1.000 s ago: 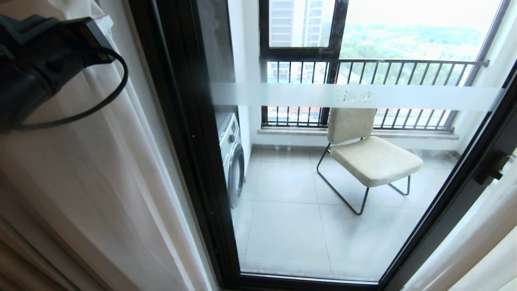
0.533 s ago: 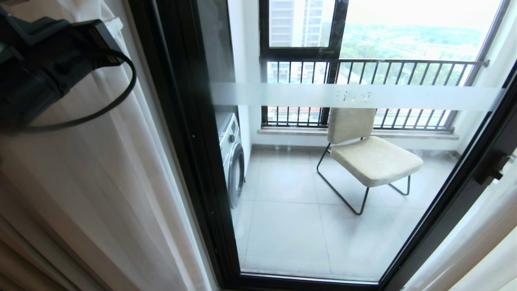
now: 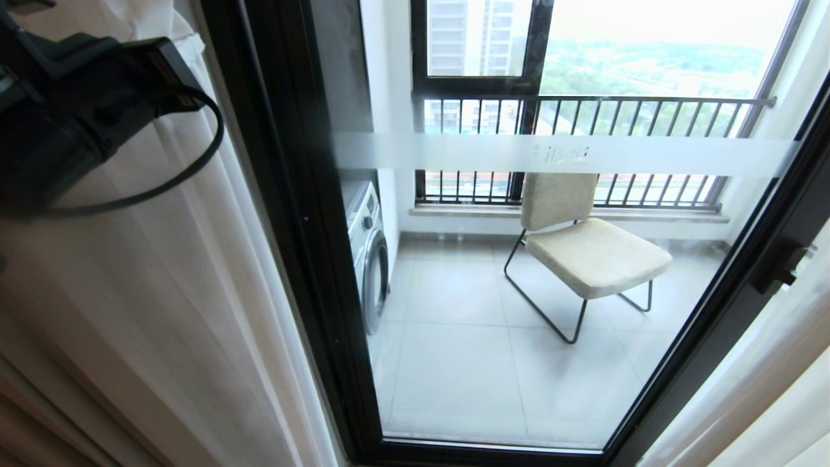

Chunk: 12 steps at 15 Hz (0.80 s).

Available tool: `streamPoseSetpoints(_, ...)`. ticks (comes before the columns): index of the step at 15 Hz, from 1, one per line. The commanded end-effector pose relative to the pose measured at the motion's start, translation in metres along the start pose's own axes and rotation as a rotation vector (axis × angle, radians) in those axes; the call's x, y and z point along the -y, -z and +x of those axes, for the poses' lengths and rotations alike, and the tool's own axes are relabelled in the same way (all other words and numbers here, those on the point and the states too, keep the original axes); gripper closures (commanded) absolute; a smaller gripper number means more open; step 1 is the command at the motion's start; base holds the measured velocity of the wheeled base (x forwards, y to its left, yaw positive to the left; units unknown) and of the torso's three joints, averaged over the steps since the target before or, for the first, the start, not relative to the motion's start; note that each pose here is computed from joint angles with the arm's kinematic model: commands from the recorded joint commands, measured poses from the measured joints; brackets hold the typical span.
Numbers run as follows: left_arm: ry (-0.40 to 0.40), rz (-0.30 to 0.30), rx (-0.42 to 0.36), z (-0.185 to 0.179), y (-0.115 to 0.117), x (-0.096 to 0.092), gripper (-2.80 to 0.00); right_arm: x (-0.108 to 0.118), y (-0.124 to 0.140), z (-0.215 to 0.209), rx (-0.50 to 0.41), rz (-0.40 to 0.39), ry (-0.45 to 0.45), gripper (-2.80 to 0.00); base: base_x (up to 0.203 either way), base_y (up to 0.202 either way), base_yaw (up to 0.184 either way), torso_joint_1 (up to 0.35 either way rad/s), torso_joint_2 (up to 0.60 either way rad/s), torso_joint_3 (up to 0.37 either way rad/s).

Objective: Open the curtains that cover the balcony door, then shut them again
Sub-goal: Close the inner curtains on both sides

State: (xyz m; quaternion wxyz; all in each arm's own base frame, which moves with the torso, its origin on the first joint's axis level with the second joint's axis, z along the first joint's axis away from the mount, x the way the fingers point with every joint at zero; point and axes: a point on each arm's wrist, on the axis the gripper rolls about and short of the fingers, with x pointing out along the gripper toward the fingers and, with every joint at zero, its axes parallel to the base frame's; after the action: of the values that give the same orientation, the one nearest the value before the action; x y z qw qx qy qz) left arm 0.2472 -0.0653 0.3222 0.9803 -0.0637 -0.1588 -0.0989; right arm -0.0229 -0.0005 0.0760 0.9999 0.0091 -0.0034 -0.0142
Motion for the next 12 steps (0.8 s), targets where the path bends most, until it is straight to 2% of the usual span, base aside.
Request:
streamPoseSetpoints(1,0.001,-0.001,-0.004,0.0013,0.0021,0.0004,0.00,0.0000,-0.0001,0.0001,0.000,0.000,0.001,0.00,0.000,-0.156,0.005,0.001,0.00,0.002)
streamPoseSetpoints(12,0.019,-0.007,-0.014,0.0025,0.0052,0.0059,0.00,0.0000,-0.0001,0.0001,0.000,0.000,0.001,0.00,0.000,-0.191,0.000,0.001,0.00,0.002)
